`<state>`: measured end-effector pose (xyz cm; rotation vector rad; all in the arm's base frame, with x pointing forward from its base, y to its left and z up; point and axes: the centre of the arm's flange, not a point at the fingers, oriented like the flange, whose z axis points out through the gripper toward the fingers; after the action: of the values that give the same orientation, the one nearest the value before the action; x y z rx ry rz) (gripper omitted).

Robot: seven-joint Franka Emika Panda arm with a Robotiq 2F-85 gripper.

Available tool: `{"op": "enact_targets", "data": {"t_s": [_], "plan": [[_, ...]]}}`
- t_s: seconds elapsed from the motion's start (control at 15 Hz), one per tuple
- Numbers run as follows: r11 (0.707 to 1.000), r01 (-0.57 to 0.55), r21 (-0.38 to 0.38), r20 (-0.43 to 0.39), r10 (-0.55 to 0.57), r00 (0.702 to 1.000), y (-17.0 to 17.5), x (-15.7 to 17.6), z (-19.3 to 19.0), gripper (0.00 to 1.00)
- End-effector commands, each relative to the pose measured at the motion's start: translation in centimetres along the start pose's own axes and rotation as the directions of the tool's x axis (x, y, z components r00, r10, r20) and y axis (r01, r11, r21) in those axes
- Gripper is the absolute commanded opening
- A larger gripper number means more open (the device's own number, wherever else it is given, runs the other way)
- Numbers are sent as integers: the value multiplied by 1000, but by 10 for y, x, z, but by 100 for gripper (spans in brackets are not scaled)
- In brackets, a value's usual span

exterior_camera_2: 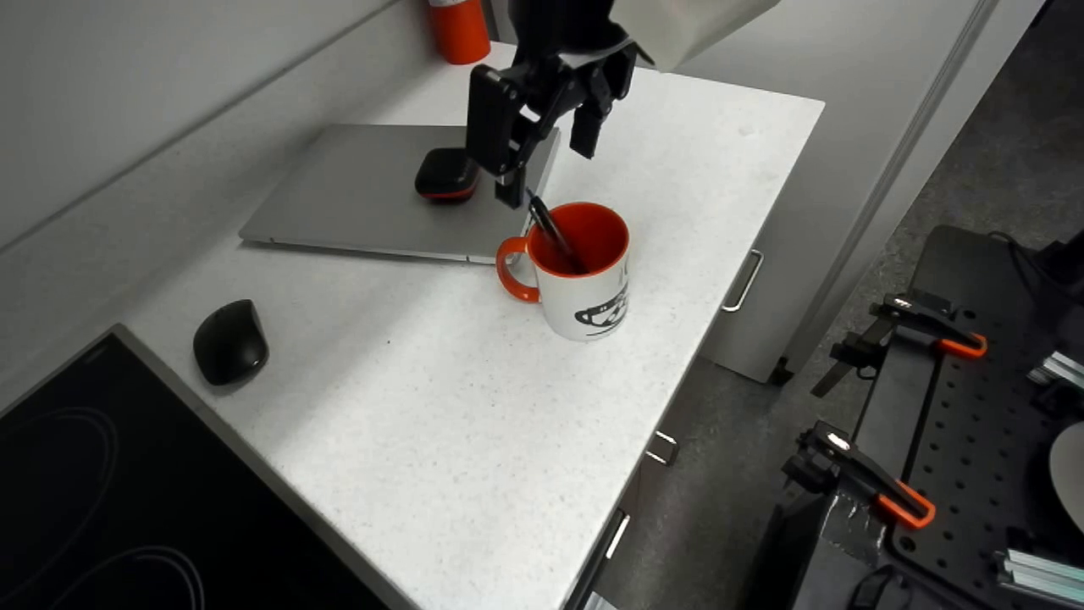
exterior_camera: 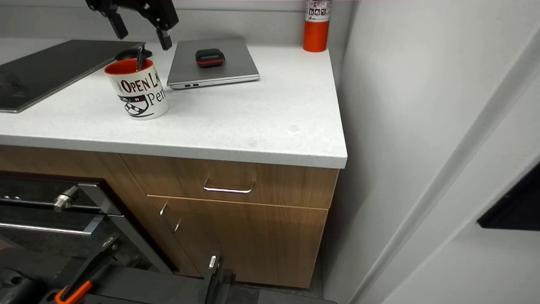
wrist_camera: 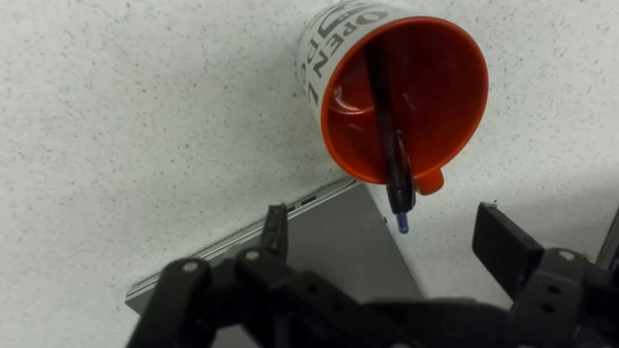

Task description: Take the pen out of the mug and put it on the counter

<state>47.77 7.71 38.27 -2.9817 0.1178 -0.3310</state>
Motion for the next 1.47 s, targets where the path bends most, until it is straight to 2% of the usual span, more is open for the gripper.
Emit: {"op": "enact_targets", "data": {"t_s": [0.0, 0.2, 0.27, 0.33, 0.87, 0.93, 1.4], "plan": [[1000, -19, -14, 21, 19, 1000, -3, 13, 11, 100], [1000, -11, 3, 39, 11, 999, -3, 15, 21, 100], [1000, -11, 6, 41, 11, 999, -4, 15, 24, 91], [1000, -11, 8, 41, 10, 999, -4, 16, 26, 74], [999, -31, 22, 58, 30, 998, -8, 5, 9, 2], [999, -33, 28, 52, 31, 998, -10, 3, 3, 0], [999, -17, 31, 1, 17, 1000, -16, 2, -28, 0]]}}
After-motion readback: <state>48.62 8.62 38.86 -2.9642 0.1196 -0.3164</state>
